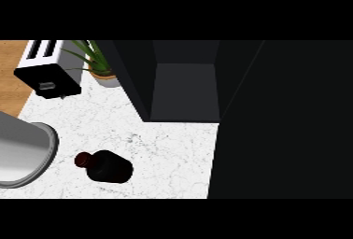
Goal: Pick up the wine, place it into the cabinet and close the cabinet
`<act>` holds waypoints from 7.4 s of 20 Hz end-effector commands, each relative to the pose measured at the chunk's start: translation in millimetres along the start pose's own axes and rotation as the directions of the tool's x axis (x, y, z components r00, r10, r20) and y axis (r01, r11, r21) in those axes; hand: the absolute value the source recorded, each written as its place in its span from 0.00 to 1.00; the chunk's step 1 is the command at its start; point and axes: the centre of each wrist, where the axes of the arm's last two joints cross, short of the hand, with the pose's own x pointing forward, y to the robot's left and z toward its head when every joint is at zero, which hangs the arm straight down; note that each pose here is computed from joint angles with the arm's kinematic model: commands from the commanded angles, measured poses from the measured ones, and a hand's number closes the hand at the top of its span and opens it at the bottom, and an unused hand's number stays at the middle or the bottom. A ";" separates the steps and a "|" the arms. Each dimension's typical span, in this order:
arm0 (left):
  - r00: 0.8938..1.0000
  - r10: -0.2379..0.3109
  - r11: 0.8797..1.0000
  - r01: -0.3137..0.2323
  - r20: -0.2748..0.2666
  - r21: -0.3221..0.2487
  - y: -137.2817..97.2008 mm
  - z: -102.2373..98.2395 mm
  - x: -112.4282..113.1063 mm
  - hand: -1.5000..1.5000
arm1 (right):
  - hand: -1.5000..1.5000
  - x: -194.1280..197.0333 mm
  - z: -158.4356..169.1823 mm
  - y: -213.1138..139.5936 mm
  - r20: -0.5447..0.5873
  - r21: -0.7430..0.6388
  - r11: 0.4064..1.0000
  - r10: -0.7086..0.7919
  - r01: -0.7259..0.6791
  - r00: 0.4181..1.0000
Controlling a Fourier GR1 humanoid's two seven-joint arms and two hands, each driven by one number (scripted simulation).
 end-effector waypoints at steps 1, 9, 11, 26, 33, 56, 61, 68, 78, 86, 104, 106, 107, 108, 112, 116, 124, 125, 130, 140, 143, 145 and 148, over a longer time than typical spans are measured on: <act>0.999 -0.005 0.996 0.009 0.044 -0.084 -36.1 -10.9 26.8 0.00 | 0.00 27.1 3.7 0.0 0.026 0.004 1.000 -0.017 0.017 1.000; 1.000 -0.009 0.999 0.007 0.024 0.050 -11.1 -7.0 19.9 0.00 | 0.00 24.9 9.8 11.9 0.032 0.015 0.999 -0.038 0.038 0.999; 0.999 -0.036 0.997 0.033 0.036 0.074 -0.2 -4.8 13.6 0.00 | 0.00 28.7 -7.8 -4.7 0.049 0.028 0.999 -0.021 0.019 0.999; 0.990 -0.140 0.956 0.133 0.011 0.262 85.2 -4.1 9.1 0.00 | 0.00 35.5 -2.3 5.9 0.051 0.015 1.000 -0.023 0.023 0.998; 0.986 -0.154 0.947 0.164 -0.057 0.276 117.9 -11.8 -24.4 0.00 | 0.00 46.7 8.2 10.6 0.045 0.051 0.998 -0.024 0.022 0.999; 0.966 -0.118 0.949 0.178 -0.230 0.261 186.0 -8.7 -165.4 0.00 | 0.00 20.7 2.2 9.4 0.034 0.050 0.998 -0.028 0.026 0.999; 0.972 -0.085 0.946 0.148 -0.221 0.288 198.3 24.1 -174.6 0.00 | 0.00 27.9 -6.4 16.5 0.055 0.031 0.999 -0.032 0.030 0.998; 0.967 -0.059 0.947 0.133 -0.249 0.293 186.1 26.9 -211.9 0.00 | 0.00 39.3 -10.0 5.4 0.054 0.051 0.998 -0.032 0.029 0.998; 0.970 0.073 0.957 -0.001 -0.234 0.292 185.9 23.2 -236.2 0.00 | 0.00 33.0 -10.8 19.9 0.063 0.060 0.997 -0.050 0.047 0.997; 0.978 0.086 0.955 -0.027 -0.188 0.296 173.9 23.7 -255.8 0.00 | 0.00 27.6 -2.9 14.8 0.047 0.042 0.999 -0.023 0.021 0.999; 0.981 0.137 0.951 -0.091 -0.140 0.295 168.0 -7.3 -272.0 1.00 | 0.00 28.3 -5.1 7.0 0.030 0.052 0.999 -0.014 0.012 0.999; 0.978 0.153 0.955 -0.110 -0.140 0.276 174.4 -15.6 -267.2 1.00 | 0.00 13.1 -9.4 14.9 0.006 0.057 0.998 -0.035 0.035 0.999; 0.977 0.155 0.959 -0.113 -0.145 0.261 167.5 -13.1 -272.3 1.00 | 0.00 24.3 -3.7 8.3 0.025 0.063 0.998 -0.014 0.013 1.000; 0.974 0.165 0.957 -0.120 -0.154 0.262 171.8 -19.5 -269.8 1.00 | 0.00 23.4 -2.2 6.5 0.015 0.067 0.998 -0.016 0.015 1.000; 0.995 0.093 0.861 -0.064 -0.033 0.505 156.0 3.6 -278.7 1.00 | 0.00 15.5 -9.2 11.4 0.009 0.034 0.999 -0.014 0.013 1.000; 0.992 -0.099 0.457 -0.028 0.082 0.889 169.6 45.6 -260.6 1.00 | 0.00 19.5 -4.0 6.0 0.021 0.006 1.000 -0.003 0.003 1.000; 0.972 -0.166 0.412 -0.084 0.165 0.907 165.8 12.1 -262.7 1.00 | 0.00 21.3 -11.9 4.0 0.016 0.054 0.998 -0.014 0.013 1.000; 0.973 -0.127 0.420 -0.123 0.192 0.899 164.5 13.6 -255.4 1.00 | 0.00 22.8 5.4 5.3 0.011 0.042 0.999 -0.022 0.022 1.000; 0.982 -0.118 0.494 -0.073 0.150 0.867 154.3 -11.8 -243.0 1.00 | 0.00 22.3 10.8 8.6 0.010 0.040 0.999 -0.019 0.019 1.000; 0.987 -0.094 0.570 -0.055 0.131 0.820 103.2 -77.3 -244.4 1.00 | 0.00 42.0 -0.9 -1.5 0.002 0.056 0.998 -0.007 0.007 1.000; 0.986 -0.084 0.554 -0.076 0.146 0.829 85.4 -99.7 -234.2 1.00 | 0.00 27.2 -2.6 6.2 0.009 0.042 0.999 -0.026 0.026 1.000; 0.988 -0.072 0.552 -0.073 0.135 0.831 85.2 -99.3 -231.7 1.00 | 0.00 28.1 -1.4 2.4 0.010 0.052 0.998 -0.025 0.024 1.000; 0.990 -0.032 0.534 -0.099 0.137 0.840 89.0 -122.1 -224.6 1.00 | 0.00 23.2 -3.1 -14.2 0.008 0.037 0.999 -0.006 0.006 1.000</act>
